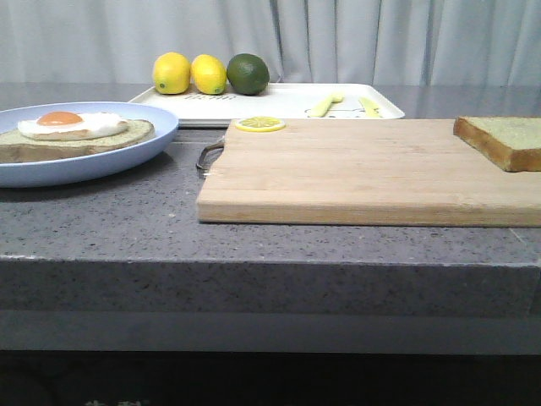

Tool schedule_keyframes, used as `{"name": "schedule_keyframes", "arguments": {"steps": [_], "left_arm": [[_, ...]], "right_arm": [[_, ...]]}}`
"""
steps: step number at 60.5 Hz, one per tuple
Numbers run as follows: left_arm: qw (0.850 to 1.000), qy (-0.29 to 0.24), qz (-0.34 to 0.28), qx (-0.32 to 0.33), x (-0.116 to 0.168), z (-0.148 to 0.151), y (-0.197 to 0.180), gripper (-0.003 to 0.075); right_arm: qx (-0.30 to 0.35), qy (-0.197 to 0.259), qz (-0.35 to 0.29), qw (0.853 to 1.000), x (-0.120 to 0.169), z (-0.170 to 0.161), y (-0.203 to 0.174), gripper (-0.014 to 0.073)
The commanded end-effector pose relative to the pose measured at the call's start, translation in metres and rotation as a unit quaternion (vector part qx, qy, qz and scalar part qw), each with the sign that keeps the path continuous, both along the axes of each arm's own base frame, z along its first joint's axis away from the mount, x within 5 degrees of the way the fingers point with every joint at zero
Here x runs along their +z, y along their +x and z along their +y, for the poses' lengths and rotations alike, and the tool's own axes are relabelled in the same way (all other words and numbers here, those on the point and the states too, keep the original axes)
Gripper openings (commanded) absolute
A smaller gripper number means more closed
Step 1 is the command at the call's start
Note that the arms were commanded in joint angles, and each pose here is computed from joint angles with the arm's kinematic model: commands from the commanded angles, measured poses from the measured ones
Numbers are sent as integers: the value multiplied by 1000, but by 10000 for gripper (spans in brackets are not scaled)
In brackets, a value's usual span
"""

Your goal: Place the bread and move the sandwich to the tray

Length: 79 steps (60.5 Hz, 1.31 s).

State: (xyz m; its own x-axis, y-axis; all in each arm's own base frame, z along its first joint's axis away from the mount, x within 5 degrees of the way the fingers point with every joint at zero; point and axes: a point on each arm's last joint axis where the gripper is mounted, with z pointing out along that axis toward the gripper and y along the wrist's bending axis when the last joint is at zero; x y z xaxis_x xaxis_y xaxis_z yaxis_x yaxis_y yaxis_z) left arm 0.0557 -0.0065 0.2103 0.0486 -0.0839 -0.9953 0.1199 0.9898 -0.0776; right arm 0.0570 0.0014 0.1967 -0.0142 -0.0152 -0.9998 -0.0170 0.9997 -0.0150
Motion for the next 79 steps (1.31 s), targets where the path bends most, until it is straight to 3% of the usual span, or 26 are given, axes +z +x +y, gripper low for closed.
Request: {"name": "schedule_keyframes", "arguments": {"steps": [1,33,44,61,70,79], "left_arm": [[999,-10,-50,1,7,0,-2,-17],[999,-10,-50,1,7,0,-2,-17],[996,-10,-91,1,19,1,-5,-17],[993,-13,-120,1,86,3,-22,-17],[996,-10,-86,1,126,3,-28,-17],[1000,-1,-22,1,156,2,-20,-17]], "right_arm": [[-8,0,-55,998,10,-1,-2,-67],[-10,0,-67,998,12,-2,-3,-67],[-6,19,-65,998,20,-1,-4,-67],[10,16,-89,996,87,2,-21,-67],[18,9,-71,997,130,3,-25,-67],[27,3,-14,1000,163,5,-15,-67]]}}
